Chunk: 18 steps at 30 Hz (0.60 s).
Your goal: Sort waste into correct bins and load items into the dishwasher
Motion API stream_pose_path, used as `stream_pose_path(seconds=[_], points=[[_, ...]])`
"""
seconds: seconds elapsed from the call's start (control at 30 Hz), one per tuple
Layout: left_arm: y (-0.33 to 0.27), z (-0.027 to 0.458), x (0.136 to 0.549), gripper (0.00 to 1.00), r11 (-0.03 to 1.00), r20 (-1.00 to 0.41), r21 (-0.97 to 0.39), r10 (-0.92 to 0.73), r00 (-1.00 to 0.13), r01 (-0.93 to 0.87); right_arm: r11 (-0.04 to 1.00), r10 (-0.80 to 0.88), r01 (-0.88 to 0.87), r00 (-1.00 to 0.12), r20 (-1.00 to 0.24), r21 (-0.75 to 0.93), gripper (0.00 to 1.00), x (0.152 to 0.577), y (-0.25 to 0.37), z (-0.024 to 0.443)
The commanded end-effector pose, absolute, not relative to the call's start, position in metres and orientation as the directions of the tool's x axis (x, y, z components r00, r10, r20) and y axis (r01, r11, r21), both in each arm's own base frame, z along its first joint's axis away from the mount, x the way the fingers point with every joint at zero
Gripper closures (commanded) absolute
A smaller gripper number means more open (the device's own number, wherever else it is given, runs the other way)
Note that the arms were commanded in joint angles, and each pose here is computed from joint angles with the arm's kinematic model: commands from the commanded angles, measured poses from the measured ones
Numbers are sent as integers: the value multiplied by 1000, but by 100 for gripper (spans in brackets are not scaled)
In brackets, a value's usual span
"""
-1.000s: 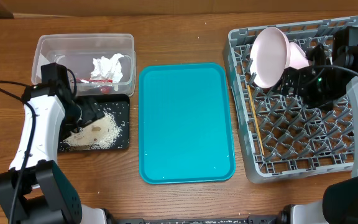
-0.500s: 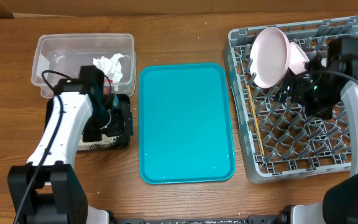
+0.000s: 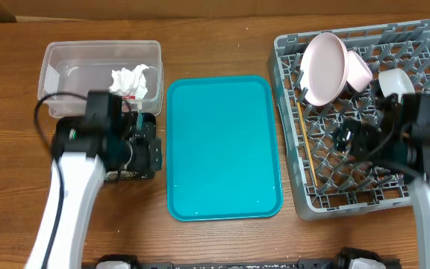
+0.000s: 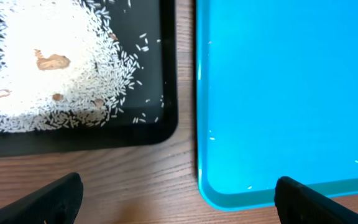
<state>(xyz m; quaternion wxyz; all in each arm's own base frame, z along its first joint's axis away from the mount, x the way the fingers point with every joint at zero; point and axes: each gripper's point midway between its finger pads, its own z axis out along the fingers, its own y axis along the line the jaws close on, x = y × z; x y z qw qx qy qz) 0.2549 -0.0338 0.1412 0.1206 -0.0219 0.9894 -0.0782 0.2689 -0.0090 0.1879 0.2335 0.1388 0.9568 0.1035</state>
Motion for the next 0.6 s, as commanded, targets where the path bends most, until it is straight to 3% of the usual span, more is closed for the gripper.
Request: stream_pose_path(seconds=[0.0,0.27,0.57], points=[[-37,146,234,0,984,-319,-175,-43,-947,14,948,311,224,-801,-512,225,0,257,-16,198],[-35,179,208,0,972,-578,-234,-148,-802,-11,947,320,205,-683,-656,248,0,236,-14,222],[-35,189,207,0,972,-622,-233,-149,-768,0,946,322,210,-697,-641,247,0,237,-14,218]])
